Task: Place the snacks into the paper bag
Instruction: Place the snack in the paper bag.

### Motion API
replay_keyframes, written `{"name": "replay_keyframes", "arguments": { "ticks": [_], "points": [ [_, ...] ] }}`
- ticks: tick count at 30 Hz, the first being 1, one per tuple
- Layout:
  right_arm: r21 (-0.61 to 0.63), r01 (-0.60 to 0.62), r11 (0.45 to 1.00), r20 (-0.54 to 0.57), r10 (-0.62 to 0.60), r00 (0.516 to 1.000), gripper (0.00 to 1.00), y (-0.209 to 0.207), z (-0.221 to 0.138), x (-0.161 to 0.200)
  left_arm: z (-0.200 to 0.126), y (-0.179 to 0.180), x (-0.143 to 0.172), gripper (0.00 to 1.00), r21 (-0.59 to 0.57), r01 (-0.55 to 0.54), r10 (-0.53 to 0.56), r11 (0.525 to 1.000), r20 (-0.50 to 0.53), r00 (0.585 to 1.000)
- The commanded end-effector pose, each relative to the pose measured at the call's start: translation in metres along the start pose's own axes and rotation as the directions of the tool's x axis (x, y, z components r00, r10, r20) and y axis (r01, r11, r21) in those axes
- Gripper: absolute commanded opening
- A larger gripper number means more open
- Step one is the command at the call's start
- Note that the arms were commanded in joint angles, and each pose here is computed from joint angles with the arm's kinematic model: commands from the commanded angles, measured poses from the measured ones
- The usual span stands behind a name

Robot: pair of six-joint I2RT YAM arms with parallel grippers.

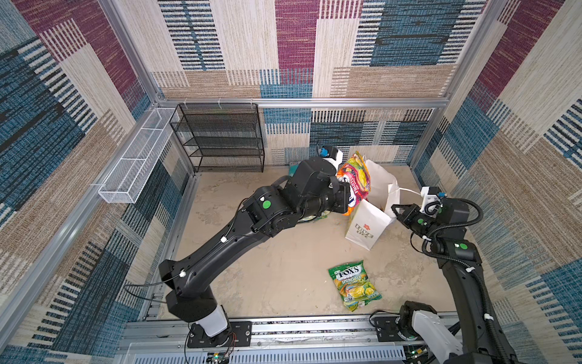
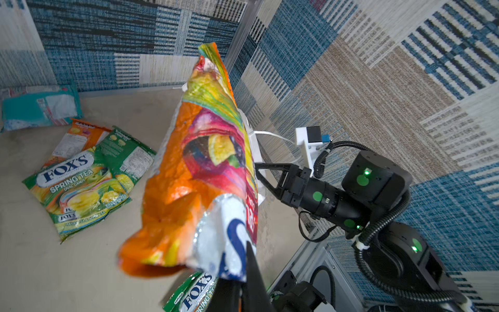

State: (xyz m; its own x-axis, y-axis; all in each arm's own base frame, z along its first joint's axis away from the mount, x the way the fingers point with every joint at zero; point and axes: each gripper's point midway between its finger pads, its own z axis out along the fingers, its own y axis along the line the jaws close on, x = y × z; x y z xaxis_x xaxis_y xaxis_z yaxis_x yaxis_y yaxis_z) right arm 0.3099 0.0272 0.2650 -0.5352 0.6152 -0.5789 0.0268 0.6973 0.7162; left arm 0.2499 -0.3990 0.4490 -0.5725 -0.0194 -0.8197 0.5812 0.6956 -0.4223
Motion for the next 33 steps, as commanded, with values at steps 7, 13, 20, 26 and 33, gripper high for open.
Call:
{"name": "replay_keyframes", "arguments": {
  "ticks": [7,13,20,26,33],
  "points": [
    [0.004,0.035,0.999,0.033,-0.035,0.999,0.0,0.008,-0.003,-0.014,0.045,-0.016,-0.017,0.0,-0.096,-0.253,0.257,0.963,0.034,0.966],
    [0.006,0.04,0.999,0.029,-0.041,0.999,0.0,0.006,-0.002,-0.012,0.075,-0.007,-0.011,0.0,-0.16,-0.314,0.323,0.936,0.03,0.946],
    [0.001,0.046,0.999,0.03,-0.046,0.998,0.0,0.006,-0.002,-0.01,0.107,-0.002,0.004,0.0,-0.18,-0.363,0.369,0.914,0.001,0.93],
    [-0.002,0.048,0.999,0.027,-0.048,0.998,0.0,0.006,-0.003,-0.008,0.13,-0.001,0.012,0.0,-0.188,-0.389,0.396,0.902,-0.005,0.918],
    [-0.002,0.052,0.999,0.026,-0.052,0.998,0.0,0.006,-0.004,-0.007,0.14,0.001,0.012,0.0,-0.208,-0.403,0.413,0.891,0.007,0.911]
  ]
}}
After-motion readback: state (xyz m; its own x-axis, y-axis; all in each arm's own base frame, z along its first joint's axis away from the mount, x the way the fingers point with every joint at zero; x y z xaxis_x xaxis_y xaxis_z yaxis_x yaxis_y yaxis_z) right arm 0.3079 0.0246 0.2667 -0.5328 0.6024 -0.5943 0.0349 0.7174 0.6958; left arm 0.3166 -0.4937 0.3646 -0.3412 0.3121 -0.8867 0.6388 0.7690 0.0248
